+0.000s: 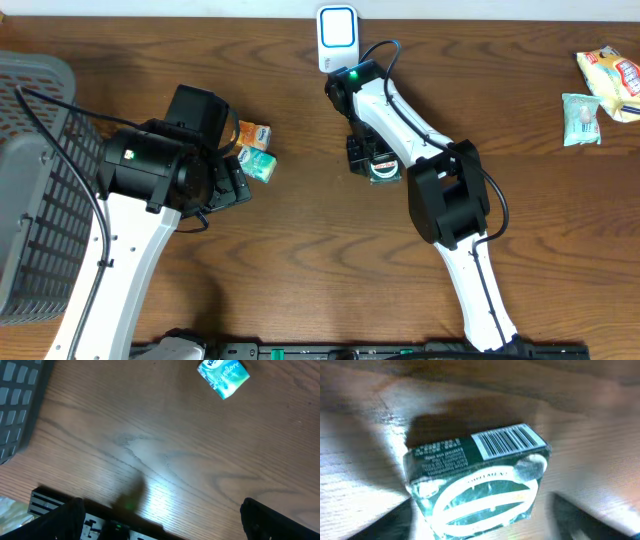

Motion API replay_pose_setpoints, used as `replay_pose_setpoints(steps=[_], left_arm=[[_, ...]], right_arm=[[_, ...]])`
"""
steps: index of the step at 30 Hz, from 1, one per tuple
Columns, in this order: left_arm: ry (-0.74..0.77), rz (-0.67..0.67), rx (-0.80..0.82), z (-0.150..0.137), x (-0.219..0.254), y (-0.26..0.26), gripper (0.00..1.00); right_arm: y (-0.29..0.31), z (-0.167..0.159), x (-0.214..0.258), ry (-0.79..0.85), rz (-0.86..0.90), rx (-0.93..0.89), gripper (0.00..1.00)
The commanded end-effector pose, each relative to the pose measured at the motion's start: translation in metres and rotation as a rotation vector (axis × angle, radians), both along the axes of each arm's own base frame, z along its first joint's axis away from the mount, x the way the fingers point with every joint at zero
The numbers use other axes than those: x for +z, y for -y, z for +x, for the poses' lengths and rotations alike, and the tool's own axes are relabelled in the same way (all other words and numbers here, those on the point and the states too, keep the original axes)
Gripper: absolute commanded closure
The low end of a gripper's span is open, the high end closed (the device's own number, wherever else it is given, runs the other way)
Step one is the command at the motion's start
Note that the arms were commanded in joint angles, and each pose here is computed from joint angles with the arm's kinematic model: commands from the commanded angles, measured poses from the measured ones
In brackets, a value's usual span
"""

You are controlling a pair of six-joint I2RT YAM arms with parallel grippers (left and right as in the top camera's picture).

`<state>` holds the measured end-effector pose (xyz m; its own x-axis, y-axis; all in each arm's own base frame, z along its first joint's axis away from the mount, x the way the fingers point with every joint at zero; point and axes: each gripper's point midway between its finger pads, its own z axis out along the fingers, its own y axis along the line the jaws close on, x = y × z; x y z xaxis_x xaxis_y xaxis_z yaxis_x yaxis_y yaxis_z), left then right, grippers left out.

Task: Scan the item barcode
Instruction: 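Lower the Zam-Buk tin onto the table centre and release it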

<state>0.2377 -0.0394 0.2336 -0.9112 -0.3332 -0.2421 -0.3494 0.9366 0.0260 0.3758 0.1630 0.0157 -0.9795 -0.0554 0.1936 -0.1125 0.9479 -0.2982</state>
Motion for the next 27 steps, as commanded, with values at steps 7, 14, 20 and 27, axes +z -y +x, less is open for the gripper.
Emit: replay_pose_setpoints(steps=[7, 14, 20, 27], left_arm=[[0.009, -0.002, 0.014, 0.000, 0.002, -0.002, 0.02], [0.009, -0.002, 0.014, 0.000, 0.002, -0.002, 0.03], [0.009, -0.002, 0.014, 0.000, 0.002, -0.002, 0.02], [0.009, -0.002, 0.014, 0.000, 0.002, -0.002, 0.03]], right_arm=[[-0.008, 0.008, 0.060, 0.128, 0.080, 0.026, 0.01], [-0.090, 0.014, 0.081, 0.140, 0.535, 0.232, 0.01], [-0.150, 0.025, 0.086, 0.213, 0.745, 0.311, 0.02], [-0.206, 0.030, 0.067, 0.288, 0.808, 0.410, 0.23]])
